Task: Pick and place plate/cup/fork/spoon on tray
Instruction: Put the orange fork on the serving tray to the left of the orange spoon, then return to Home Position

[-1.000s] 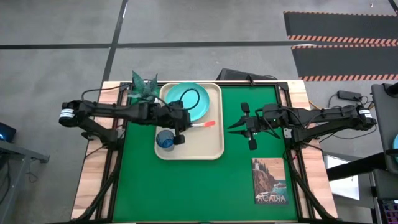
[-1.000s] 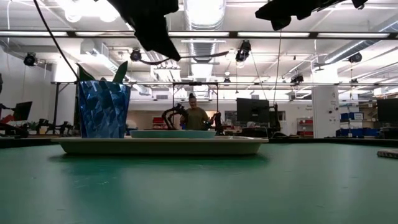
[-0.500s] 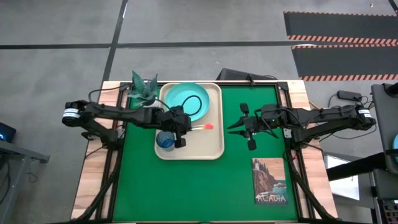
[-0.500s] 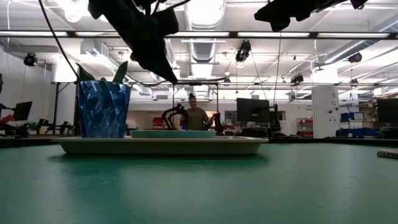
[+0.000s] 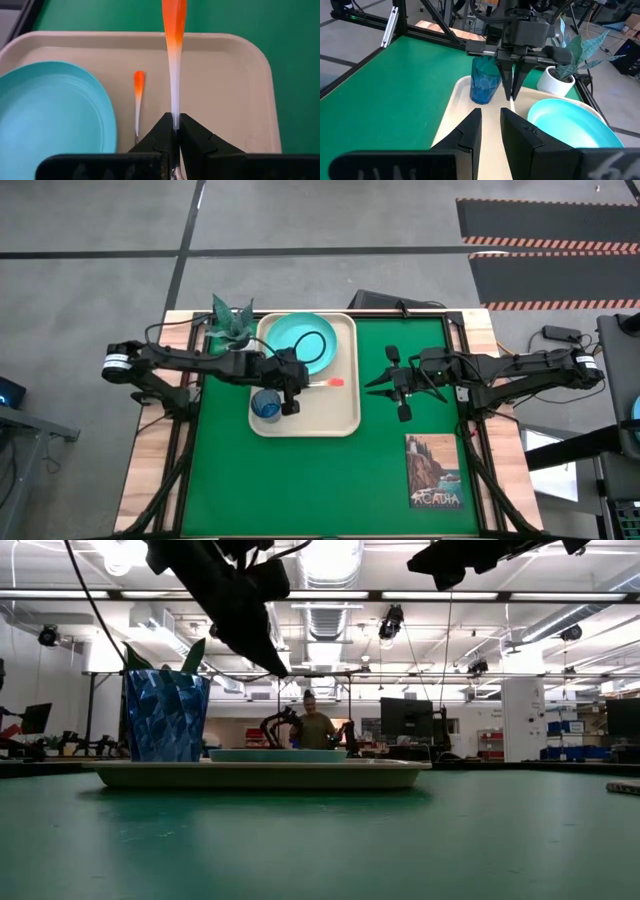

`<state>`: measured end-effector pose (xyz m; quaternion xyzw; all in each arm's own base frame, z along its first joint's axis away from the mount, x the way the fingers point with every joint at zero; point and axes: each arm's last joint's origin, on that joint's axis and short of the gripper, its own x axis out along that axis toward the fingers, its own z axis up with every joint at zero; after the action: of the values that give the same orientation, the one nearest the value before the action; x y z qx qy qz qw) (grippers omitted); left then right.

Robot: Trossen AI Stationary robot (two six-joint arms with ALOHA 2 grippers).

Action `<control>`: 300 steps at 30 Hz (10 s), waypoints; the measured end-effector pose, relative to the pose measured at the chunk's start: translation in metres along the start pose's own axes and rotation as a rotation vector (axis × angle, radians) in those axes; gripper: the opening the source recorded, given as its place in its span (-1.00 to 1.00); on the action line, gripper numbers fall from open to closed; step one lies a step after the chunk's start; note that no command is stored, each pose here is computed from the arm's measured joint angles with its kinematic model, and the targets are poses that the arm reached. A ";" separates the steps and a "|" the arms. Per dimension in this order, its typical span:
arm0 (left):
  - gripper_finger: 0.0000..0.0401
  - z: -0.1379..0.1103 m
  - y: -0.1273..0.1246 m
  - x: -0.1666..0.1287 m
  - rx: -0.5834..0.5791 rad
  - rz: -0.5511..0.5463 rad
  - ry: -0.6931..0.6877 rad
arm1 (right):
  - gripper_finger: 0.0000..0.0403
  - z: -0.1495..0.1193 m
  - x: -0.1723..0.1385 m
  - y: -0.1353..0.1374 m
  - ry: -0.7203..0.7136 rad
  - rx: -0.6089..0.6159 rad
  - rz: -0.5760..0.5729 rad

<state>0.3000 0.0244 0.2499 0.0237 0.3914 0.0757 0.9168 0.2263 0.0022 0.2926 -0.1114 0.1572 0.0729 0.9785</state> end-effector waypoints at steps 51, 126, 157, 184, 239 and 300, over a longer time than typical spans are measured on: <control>-0.97 -0.026 0.000 0.077 0.071 0.006 0.159 | -0.69 -0.003 0.007 0.000 0.021 -0.012 -0.003; -0.64 -0.035 0.002 0.061 0.046 0.019 0.187 | -0.69 -0.004 0.007 0.000 0.027 0.024 -0.002; -0.64 -0.105 -0.024 -0.124 -0.067 -0.209 -0.412 | -0.69 -0.003 0.015 -0.001 0.007 0.027 -0.007; -1.00 -0.192 -0.012 -0.126 -0.090 -0.230 -0.689 | -0.69 -0.002 0.015 -0.001 -0.007 -0.035 -0.010; -1.00 -0.206 -0.020 -0.081 0.080 -0.091 -0.591 | -0.69 -0.115 -0.034 0.025 -0.170 -0.061 -0.262; -1.00 -0.207 -0.023 -0.068 0.103 -0.091 -0.502 | -0.69 -0.144 -0.088 0.033 -0.388 0.196 -0.482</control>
<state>0.1074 -0.0126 0.1526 0.0708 0.1555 0.0063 0.9853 0.0957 -0.0102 0.1811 -0.0348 -0.0567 -0.1564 0.9855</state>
